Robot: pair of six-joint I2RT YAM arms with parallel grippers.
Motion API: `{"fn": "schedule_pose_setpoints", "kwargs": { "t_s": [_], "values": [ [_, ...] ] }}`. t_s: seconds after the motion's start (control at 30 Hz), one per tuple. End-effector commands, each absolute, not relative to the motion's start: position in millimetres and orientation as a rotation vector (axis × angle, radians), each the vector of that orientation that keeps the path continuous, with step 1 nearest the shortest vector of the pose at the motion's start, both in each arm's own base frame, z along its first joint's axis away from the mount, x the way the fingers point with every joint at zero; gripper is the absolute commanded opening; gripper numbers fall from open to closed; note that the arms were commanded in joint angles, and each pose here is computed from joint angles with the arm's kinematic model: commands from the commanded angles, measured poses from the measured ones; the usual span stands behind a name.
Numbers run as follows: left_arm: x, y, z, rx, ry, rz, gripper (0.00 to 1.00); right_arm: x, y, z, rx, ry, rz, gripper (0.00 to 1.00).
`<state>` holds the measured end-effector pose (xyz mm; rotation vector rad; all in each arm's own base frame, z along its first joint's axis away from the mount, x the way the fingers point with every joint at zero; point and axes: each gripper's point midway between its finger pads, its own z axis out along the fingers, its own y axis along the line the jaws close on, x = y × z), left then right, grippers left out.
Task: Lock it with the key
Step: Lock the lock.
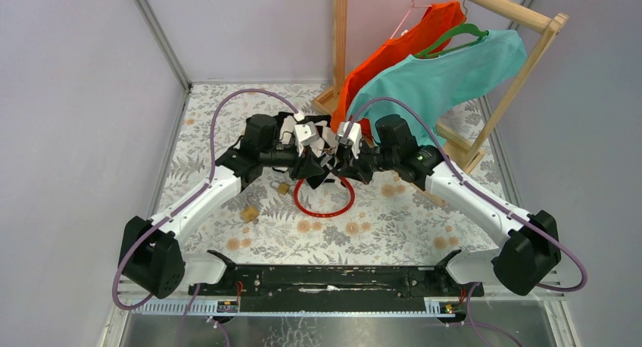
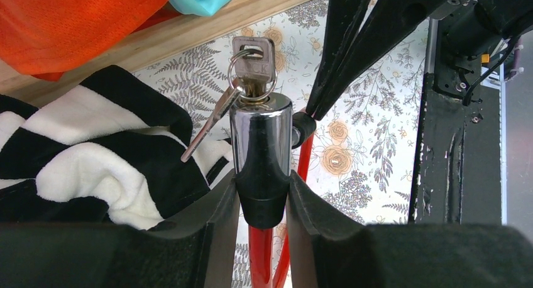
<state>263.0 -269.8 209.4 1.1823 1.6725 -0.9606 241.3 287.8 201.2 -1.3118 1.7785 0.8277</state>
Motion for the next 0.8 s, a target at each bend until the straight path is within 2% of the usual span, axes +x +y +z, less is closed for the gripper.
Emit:
{"fn": "schedule_pose_setpoints", "kwargs": {
  "t_s": [0.0,0.57,0.77],
  "values": [
    [258.8,-277.7,225.1,1.210,1.562,-0.977,0.00,244.8,301.5,226.3,-1.319,1.682,0.842,0.00],
    [245.8,-275.4,190.5,1.287,1.613,-0.948,0.00,246.6,304.3,230.4,-1.275,1.663,0.857,0.00],
    [249.3,-276.3,187.4,1.254,1.616,-0.932,0.00,248.9,299.2,219.1,-1.263,1.689,0.819,0.04]
  ]
}}
